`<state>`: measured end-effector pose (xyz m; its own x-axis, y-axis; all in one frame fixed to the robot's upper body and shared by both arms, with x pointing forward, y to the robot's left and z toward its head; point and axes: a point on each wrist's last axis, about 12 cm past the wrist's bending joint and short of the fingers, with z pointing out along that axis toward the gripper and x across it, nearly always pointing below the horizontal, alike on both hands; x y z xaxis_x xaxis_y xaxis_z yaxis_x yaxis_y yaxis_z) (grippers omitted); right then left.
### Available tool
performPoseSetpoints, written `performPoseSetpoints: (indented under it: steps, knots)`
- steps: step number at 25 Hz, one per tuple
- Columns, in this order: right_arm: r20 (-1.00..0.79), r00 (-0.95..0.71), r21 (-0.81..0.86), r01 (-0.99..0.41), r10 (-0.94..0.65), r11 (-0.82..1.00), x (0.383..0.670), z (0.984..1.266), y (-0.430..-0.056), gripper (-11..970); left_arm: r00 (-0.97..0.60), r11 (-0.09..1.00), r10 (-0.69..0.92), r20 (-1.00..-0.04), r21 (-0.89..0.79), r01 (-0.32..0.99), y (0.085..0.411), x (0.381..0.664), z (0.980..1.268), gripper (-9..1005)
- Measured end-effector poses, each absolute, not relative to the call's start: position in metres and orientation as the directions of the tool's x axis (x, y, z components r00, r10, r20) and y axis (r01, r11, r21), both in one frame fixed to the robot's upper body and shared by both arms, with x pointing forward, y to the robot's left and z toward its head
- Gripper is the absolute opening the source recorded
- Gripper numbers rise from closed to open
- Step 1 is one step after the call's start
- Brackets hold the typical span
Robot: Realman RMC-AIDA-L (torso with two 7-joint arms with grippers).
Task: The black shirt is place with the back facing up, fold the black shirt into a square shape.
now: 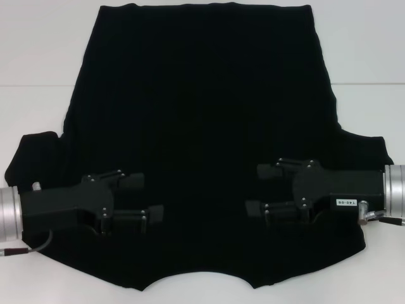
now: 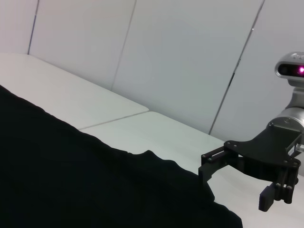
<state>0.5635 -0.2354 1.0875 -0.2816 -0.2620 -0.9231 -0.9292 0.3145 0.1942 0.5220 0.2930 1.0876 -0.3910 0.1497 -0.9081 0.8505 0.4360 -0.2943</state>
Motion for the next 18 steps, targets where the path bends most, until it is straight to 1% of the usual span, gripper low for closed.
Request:
performPoseSetpoints:
  steps: [8, 11, 15, 16, 17, 18]
  knots:
    - [-0.924, -0.272, 0.185, -0.933, -0.27, 0.307, 0.566, 1.09, -0.233, 930, -0.365, 0.414, 0.177, -0.914, -0.267, 0.87, 0.29, 0.523, 1.088, 931]
    - [-0.924, -0.269, 0.181, -0.933, -0.271, 0.31, 0.568, 1.091, -0.233, 930, -0.364, 0.421, 0.179, -0.914, -0.263, 0.868, 0.291, 0.524, 1.088, 929]
    - [-0.924, -0.268, 0.174, -0.929, -0.271, 0.326, 0.571, 1.091, -0.233, 929, -0.391, 0.471, 0.138, -0.91, -0.287, 0.834, 0.296, 0.527, 1.089, 927]
    - [-0.925, -0.267, 0.171, -0.928, -0.27, 0.33, 0.572, 1.091, -0.232, 929, -0.424, 0.513, 0.108, -0.899, -0.315, 0.798, 0.301, 0.53, 1.09, 927]
    - [-0.926, -0.265, 0.168, -0.928, -0.269, 0.333, 0.573, 1.092, -0.231, 929, -0.424, 0.513, 0.108, -0.899, -0.315, 0.798, 0.301, 0.53, 1.09, 927]
    - [-0.926, -0.263, 0.166, -0.928, -0.27, 0.334, 0.574, 1.092, -0.23, 929, -0.457, 0.553, 0.08, -0.886, -0.342, 0.76, 0.306, 0.533, 1.09, 926]
